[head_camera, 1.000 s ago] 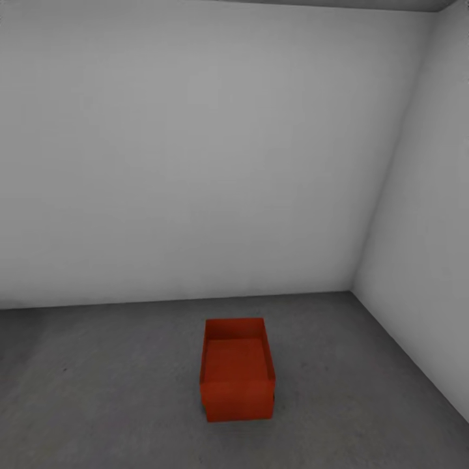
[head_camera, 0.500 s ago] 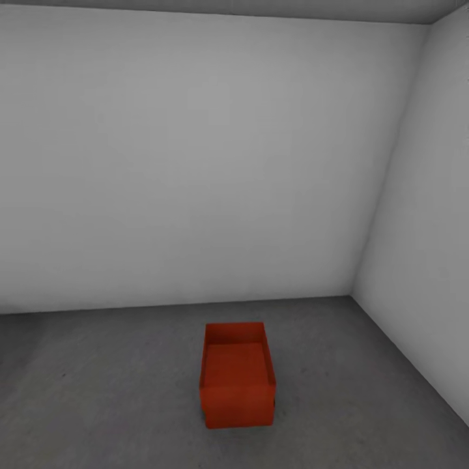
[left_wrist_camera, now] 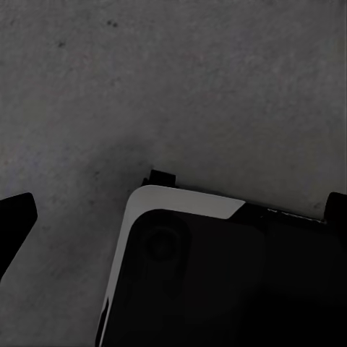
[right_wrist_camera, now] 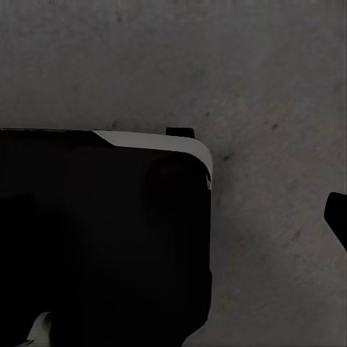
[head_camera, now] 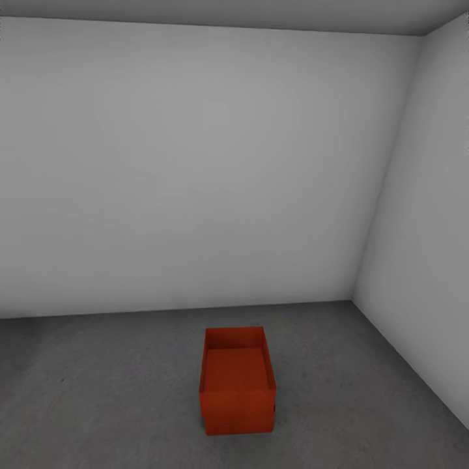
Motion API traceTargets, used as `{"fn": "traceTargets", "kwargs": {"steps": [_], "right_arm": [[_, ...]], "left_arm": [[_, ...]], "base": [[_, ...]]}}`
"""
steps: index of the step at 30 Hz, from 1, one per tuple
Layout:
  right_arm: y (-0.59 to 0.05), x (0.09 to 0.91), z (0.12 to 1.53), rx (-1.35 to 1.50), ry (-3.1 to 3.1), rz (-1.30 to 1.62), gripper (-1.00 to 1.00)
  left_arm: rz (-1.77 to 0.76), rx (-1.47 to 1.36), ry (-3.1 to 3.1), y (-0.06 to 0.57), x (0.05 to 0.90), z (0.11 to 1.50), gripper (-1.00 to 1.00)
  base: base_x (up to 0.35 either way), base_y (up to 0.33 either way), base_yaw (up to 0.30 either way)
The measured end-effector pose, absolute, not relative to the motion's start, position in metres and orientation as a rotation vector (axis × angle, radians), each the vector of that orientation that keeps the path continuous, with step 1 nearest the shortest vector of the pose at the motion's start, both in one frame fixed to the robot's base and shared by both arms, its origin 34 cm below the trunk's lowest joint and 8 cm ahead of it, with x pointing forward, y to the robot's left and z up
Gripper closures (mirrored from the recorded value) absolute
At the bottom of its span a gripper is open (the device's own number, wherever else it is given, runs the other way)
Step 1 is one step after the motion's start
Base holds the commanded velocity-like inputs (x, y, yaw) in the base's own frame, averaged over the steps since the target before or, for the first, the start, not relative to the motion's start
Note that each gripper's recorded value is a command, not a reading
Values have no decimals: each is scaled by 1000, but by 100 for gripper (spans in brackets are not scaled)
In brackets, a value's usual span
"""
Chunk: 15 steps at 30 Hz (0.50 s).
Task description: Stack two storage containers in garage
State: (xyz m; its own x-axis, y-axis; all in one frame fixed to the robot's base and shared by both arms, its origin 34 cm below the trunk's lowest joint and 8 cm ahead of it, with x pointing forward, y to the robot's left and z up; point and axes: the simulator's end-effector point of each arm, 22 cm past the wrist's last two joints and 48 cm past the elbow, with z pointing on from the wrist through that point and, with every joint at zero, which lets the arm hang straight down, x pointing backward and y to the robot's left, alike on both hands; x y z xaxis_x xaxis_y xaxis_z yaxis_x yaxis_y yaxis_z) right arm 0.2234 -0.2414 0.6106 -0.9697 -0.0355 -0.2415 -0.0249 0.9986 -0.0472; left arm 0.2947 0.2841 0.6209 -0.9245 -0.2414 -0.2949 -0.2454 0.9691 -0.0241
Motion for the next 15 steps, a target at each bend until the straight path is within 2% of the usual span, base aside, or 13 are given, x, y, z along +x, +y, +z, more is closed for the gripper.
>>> {"fn": "traceTargets", "kwargs": {"steps": [15], "right_arm": [[-243,233,613,-43,2872,-67,-100]], "left_arm": [[15,-354,2795,284,304,625,-100]], "base": [[0,0,0]]}}
